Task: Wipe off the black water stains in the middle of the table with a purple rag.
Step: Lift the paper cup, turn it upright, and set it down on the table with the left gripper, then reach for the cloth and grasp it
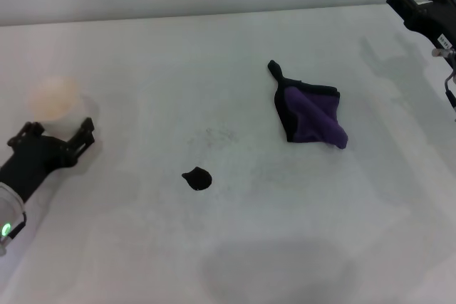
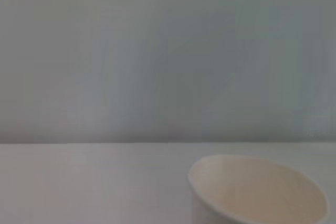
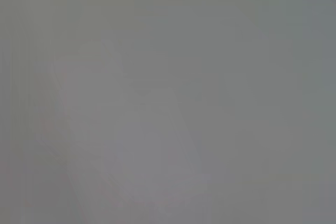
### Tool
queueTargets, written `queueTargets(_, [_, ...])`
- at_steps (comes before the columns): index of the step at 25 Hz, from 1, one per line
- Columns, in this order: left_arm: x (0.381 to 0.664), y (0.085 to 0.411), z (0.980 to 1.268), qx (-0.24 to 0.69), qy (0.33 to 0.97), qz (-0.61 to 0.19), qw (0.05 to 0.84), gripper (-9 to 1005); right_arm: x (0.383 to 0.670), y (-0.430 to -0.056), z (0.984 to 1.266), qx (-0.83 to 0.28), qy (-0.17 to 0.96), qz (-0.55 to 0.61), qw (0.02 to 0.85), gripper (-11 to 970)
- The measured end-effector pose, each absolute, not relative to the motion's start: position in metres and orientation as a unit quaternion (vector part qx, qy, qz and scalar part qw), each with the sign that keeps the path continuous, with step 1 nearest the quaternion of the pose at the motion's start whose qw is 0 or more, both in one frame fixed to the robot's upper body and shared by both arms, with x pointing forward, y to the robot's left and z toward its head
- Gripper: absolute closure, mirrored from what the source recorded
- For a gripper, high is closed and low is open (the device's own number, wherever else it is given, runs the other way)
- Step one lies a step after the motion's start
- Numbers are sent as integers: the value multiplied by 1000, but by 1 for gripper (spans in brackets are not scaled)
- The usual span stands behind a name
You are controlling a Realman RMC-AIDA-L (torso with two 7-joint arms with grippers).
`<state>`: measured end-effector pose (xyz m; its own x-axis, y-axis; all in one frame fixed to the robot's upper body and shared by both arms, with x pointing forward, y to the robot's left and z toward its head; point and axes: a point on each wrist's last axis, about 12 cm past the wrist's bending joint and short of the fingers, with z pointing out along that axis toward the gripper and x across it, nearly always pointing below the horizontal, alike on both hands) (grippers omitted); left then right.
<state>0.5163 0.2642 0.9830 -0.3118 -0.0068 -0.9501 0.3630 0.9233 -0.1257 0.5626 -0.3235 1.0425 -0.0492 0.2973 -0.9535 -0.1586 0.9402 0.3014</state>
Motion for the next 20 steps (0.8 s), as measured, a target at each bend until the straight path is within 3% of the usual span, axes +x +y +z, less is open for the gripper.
queueTargets(10, [501,265,979,134,786,-163,581,222,559,-326,1040,52,707,163,686,101])
queueTargets(12, [500,266,979,131,785,-166,583,111,558,-327,1039,53,708,162,685,101])
queueTargets(20, [475,270,978,117,770,-191,597,108,556,-327,1038,53,709,162,685,101])
